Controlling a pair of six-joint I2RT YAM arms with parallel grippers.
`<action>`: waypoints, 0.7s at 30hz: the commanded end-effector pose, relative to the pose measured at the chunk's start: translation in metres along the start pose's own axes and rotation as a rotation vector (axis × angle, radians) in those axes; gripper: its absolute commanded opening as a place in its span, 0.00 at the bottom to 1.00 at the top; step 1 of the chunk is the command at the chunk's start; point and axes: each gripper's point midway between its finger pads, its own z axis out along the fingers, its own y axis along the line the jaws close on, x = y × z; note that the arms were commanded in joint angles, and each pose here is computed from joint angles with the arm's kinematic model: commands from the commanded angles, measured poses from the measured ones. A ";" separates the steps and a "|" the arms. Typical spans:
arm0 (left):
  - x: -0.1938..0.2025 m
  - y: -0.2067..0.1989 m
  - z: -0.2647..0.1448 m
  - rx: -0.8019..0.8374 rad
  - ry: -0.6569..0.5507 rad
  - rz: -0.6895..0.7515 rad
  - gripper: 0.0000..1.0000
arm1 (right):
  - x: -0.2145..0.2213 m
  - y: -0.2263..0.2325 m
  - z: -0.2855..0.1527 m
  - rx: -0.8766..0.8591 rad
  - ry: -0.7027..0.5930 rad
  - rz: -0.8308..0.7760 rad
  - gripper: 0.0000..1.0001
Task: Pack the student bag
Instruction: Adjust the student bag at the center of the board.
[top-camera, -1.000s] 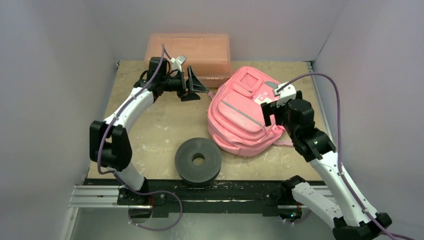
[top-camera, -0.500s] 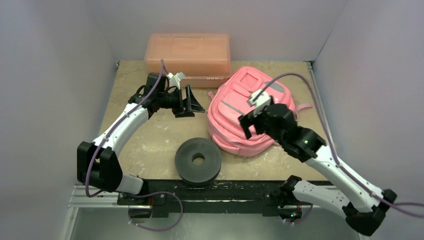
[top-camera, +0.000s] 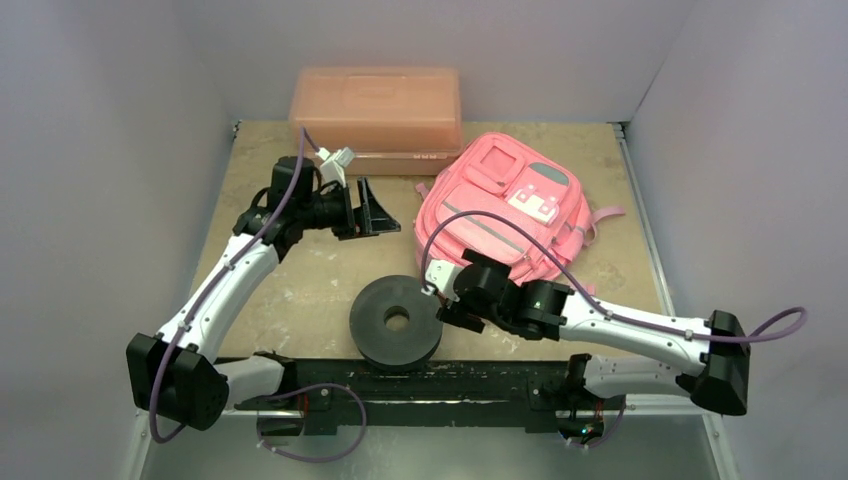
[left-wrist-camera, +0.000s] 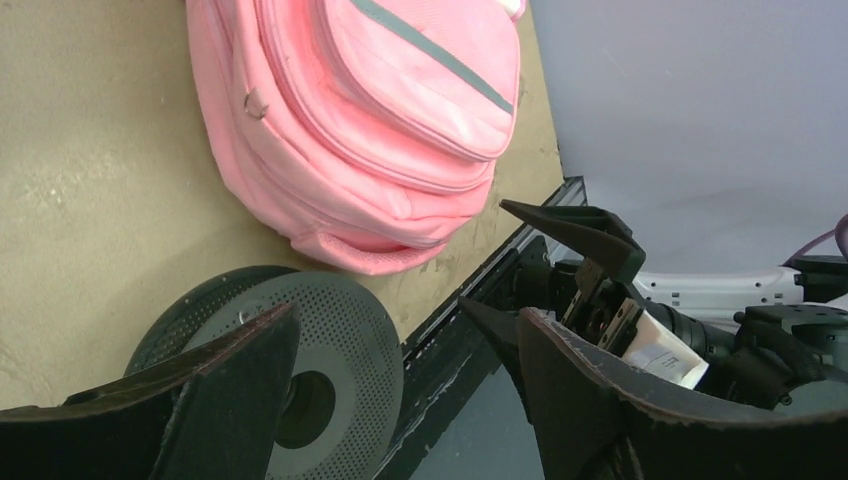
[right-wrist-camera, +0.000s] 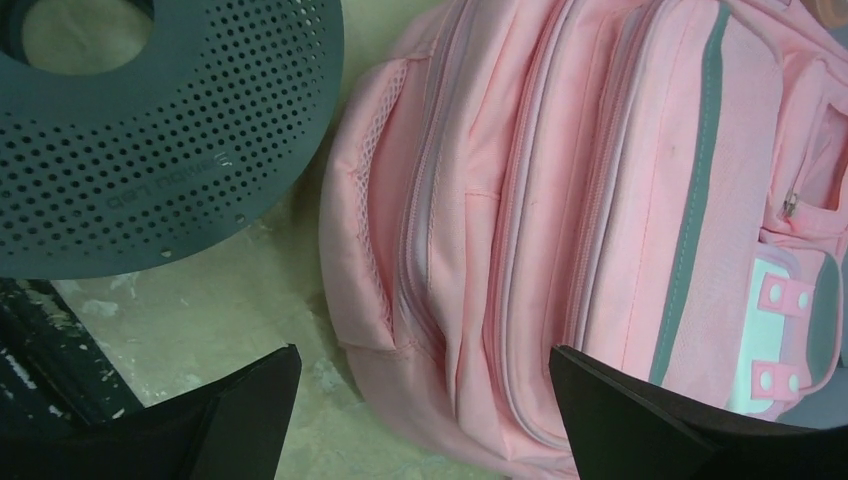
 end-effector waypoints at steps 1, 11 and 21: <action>0.004 0.001 -0.002 0.016 -0.020 0.005 0.79 | 0.004 -0.005 0.021 0.100 0.039 -0.012 0.99; 0.011 0.003 -0.013 -0.010 -0.036 0.021 0.79 | 0.048 -0.014 0.064 0.344 0.207 -0.040 0.78; 0.010 -0.009 -0.020 0.024 -0.037 0.031 0.79 | 0.018 -0.098 0.002 0.544 0.076 0.282 0.00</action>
